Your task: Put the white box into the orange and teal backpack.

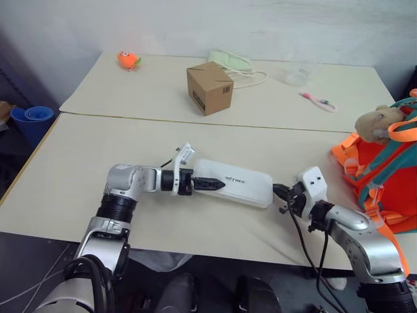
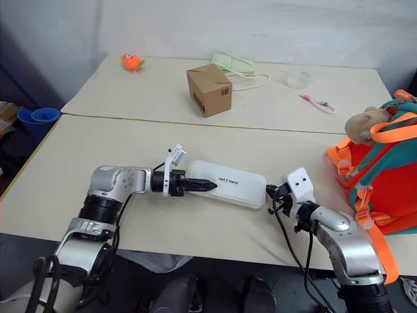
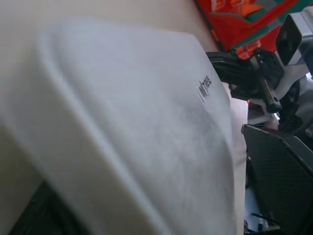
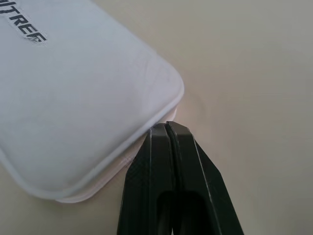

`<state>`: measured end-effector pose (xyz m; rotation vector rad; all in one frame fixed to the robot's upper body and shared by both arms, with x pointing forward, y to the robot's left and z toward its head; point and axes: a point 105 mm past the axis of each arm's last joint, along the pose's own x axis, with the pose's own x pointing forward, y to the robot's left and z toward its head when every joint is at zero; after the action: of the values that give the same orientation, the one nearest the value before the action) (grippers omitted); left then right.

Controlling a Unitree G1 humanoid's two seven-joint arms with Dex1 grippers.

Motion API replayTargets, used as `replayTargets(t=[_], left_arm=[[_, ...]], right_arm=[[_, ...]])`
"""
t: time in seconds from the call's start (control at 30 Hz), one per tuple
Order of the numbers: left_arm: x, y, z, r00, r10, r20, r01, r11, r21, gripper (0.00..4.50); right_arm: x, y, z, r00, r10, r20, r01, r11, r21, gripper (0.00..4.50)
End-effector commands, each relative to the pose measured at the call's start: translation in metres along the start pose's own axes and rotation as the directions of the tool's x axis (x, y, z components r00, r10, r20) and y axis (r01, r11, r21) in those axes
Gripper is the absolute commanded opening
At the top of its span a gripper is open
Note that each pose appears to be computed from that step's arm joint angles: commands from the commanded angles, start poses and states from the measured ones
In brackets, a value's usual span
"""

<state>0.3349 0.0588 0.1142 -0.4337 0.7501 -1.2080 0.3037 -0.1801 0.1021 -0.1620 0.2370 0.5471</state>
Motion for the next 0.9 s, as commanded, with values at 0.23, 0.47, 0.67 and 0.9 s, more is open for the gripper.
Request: replayTargets(t=[0.23, 0.47, 0.67, 0.9], left_arm=[[-0.038, -0.012, 0.007, 0.998, -0.036, 0.053, 0.039, 0.997, -0.065, 1.74], [-0.071, -0.033, 0.008, 0.991, -0.054, 0.123, 0.058, 0.998, -0.031, 1.31], [-0.077, -0.059, 0.029, 0.95, -0.166, 0.263, 0.153, 0.986, 0.071, 1.31], [-0.08, -0.09, 0.048, 0.899, -0.287, 0.33, 0.224, 0.95, 0.217, 1.31]], right_arm=[[-0.101, -0.016, 0.014, 0.977, -0.186, 0.107, 0.169, 0.974, 0.15, 1.23], [-0.176, -0.03, 0.036, 0.891, -0.433, 0.134, 0.392, 0.885, 0.25, 3.7], [-0.149, -0.072, 0.05, 0.825, -0.546, 0.145, 0.502, 0.827, 0.252, 4.5], [-0.09, -0.122, 0.056, 0.74, -0.662, 0.116, 0.617, 0.737, 0.276, 4.5]])
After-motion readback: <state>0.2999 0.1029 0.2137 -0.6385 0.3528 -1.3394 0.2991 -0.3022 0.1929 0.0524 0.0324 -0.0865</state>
